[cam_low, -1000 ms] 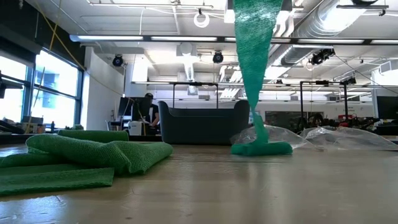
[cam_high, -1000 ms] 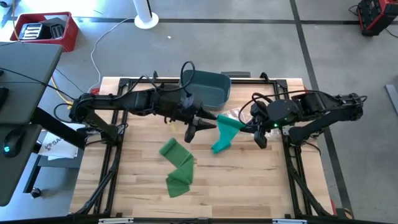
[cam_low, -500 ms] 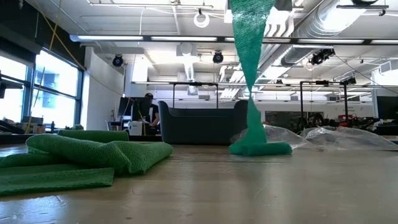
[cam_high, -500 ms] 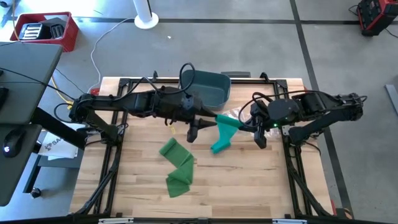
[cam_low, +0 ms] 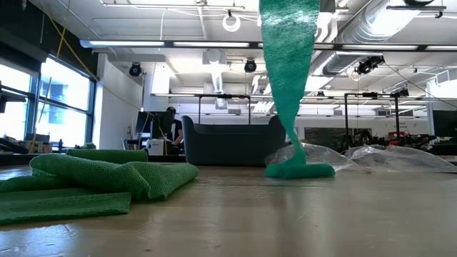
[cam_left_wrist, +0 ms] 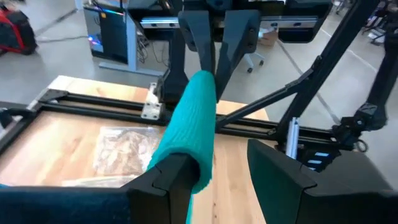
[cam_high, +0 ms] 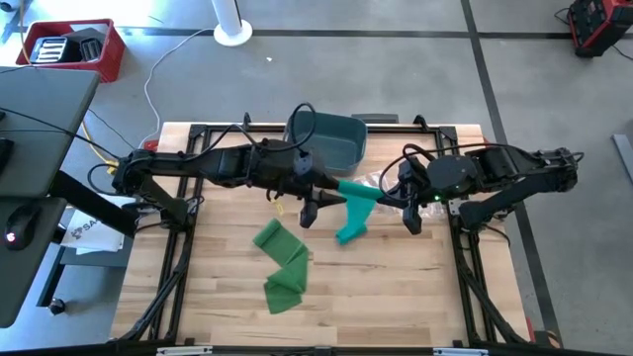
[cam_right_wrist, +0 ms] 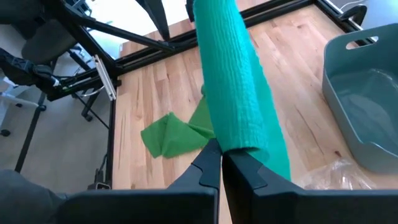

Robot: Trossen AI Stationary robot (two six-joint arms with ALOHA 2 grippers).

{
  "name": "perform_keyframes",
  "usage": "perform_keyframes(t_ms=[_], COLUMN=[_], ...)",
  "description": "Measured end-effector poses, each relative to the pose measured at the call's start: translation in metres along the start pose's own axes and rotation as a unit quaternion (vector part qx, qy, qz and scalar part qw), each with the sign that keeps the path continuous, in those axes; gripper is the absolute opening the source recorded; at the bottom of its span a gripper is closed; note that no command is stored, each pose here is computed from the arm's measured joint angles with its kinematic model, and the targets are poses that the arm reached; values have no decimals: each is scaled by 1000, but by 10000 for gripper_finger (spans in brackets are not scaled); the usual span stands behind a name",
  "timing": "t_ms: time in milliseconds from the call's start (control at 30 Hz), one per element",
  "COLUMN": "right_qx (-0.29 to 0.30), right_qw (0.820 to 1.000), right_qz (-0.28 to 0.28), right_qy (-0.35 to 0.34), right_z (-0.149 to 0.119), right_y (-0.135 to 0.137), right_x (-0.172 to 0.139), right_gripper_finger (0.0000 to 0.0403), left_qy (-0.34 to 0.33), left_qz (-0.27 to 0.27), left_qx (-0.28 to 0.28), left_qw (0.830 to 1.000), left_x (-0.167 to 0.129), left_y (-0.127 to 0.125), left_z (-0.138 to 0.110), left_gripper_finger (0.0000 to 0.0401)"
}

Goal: Roll bandage
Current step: Roll the blue bandage

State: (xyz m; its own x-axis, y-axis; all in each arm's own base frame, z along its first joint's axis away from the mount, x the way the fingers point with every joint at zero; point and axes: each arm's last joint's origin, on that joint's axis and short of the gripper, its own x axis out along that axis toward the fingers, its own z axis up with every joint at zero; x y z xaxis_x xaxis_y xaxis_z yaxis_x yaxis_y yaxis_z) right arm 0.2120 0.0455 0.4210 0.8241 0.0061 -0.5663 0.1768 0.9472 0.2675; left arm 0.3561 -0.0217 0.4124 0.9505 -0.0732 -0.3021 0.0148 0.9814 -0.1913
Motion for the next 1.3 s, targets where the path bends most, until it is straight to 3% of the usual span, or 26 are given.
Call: perform_keyframes(t_ms=[133,367,500,700,933,1033,1300], right_qx=[0,4,15,4,-12,-14,-6], right_qw=[1000,1000,998,981,954,959,992], right_qz=[0,-5,18,76,112,101,57], right_qy=[0,-12,-54,-178,-279,-266,-109], right_z=[0,2,7,21,35,36,15], right_y=[0,0,0,-1,1,3,3], right_x=[0,-1,-14,-53,-75,-65,-27], right_gripper_finger=[0,13,58,132,161,161,161], left_qy=[-9,-17,-57,-179,-309,-316,-244], left_qz=[-3,-6,-14,-15,-28,-10,5], left_qx=[-14,-18,-26,-32,-1,8,-9], left_qw=[1000,1000,998,983,951,949,970], left_x=[1,-1,-13,-57,-102,-110,-101], left_y=[0,-1,-3,-8,-15,-17,-25], left_z=[2,4,15,46,74,75,60], left_gripper_finger=[107,8,9,4,2,1,1])
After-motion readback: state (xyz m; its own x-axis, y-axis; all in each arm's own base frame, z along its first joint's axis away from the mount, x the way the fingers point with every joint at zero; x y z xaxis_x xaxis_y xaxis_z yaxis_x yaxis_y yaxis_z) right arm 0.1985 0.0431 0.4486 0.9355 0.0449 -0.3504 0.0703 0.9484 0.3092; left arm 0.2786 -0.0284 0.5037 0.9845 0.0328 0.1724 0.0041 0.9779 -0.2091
